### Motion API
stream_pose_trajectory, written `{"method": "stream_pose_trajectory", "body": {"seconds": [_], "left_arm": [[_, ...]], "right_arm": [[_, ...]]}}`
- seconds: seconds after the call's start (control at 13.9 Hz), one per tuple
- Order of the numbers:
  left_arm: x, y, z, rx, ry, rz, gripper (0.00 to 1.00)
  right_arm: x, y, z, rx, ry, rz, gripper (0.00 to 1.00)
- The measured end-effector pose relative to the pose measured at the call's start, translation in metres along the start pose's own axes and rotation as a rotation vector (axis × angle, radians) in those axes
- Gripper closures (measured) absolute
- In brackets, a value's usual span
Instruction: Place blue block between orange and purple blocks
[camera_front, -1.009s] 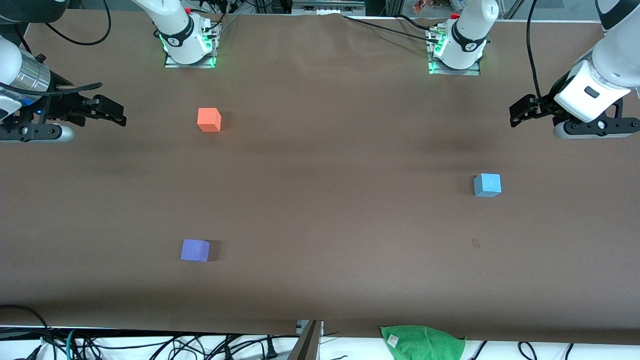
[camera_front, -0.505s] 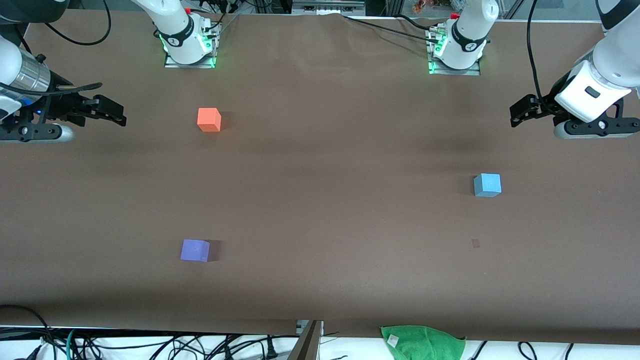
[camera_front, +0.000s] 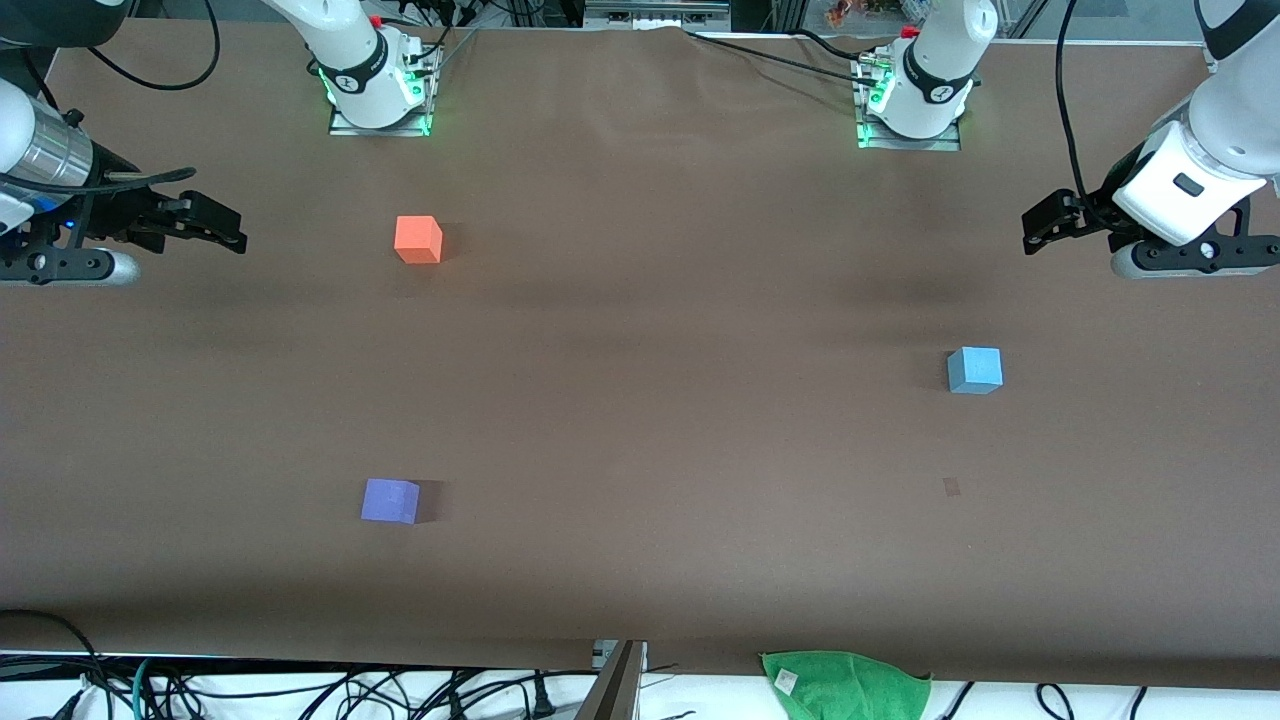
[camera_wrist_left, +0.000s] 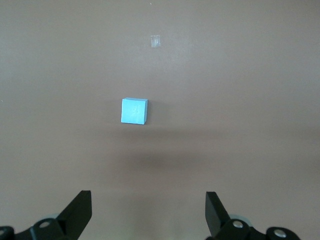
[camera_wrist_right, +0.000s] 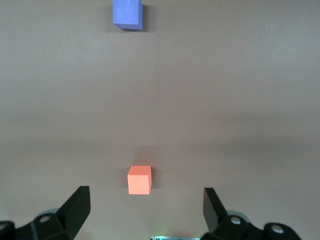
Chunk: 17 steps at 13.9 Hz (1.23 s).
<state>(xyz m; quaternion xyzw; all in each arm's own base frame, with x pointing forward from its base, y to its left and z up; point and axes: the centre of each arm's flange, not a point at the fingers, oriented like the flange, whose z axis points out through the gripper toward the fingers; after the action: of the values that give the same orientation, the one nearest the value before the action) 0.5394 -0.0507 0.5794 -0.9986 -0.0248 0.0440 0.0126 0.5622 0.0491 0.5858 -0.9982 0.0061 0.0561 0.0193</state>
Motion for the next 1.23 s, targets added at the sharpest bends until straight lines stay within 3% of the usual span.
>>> {"method": "stream_pose_trajectory", "body": {"seconds": [0.14, 0.43, 0.86, 1.23], "left_arm": [[0.000, 0.000, 0.008, 0.004, -0.036, 0.000, 0.00], [0.025, -0.011, 0.068, 0.007, -0.178, -0.018, 0.00], [0.103, -0.069, 0.211, -0.040, -0.190, -0.041, 0.00], [0.119, -0.055, 0.315, 0.018, -0.241, 0.029, 0.00]], "right_arm": [[0.000, 0.000, 0.000, 0.000, 0.000, 0.000, 0.00], [0.000, 0.000, 0.000, 0.000, 0.000, 0.000, 0.00], [0.000, 0.000, 0.000, 0.000, 0.000, 0.000, 0.00], [0.000, 0.000, 0.000, 0.000, 0.000, 0.000, 0.00]]}}
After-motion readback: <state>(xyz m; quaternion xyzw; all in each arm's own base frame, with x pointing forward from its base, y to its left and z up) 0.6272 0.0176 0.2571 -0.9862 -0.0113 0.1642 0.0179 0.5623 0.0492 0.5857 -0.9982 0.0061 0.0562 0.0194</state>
